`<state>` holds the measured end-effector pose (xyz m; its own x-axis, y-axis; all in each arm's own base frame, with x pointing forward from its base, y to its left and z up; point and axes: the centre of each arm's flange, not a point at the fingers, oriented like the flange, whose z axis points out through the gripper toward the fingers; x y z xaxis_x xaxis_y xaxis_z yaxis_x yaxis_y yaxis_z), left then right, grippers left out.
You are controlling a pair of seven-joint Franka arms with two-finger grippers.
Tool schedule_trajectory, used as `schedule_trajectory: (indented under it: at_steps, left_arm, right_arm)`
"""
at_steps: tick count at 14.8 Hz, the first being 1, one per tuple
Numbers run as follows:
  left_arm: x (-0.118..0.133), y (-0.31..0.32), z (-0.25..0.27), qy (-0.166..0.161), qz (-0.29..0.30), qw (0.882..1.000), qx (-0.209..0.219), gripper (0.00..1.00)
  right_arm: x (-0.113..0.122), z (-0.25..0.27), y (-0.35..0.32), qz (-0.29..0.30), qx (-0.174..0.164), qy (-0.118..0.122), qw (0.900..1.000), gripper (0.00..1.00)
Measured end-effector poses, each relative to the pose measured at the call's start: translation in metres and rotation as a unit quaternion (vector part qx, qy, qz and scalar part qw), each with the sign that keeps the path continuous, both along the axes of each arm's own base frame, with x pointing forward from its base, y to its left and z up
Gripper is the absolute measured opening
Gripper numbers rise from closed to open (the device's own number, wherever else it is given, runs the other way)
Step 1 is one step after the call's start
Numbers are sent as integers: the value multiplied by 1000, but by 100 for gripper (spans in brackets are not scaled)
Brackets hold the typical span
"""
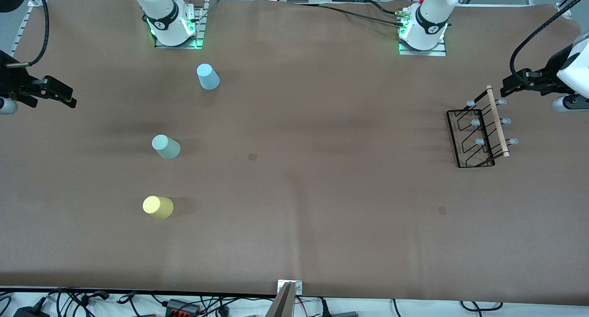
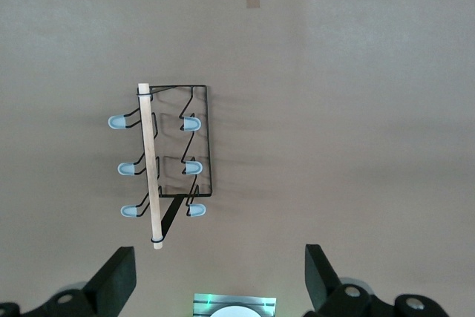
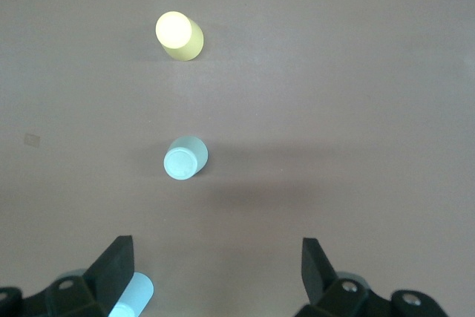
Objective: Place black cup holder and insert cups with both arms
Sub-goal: 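Move the right gripper toward the teal cup while the left gripper holds the rack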
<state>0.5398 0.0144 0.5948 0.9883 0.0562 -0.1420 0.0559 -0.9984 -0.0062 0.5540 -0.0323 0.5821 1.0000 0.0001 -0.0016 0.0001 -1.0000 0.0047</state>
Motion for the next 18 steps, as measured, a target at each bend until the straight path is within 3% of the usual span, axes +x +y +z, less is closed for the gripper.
schedule_trajectory:
  at_steps: [11, 14, 18]
  left_arm:
    - [2, 8, -12, 4, 7, 1000, 0, 100]
    - [4, 16, -52, -12, 13, 1000, 2, 100]
    - [-18, 40, -114, -26, -5, 1000, 8, 100]
  right_arm:
    - [0, 0, 0, 0, 0, 0, 1000, 100]
    - [0, 0, 0, 1, 0, 0, 1000, 100]
    - [1, -3, 1, 1, 0, 3, 1000, 100]
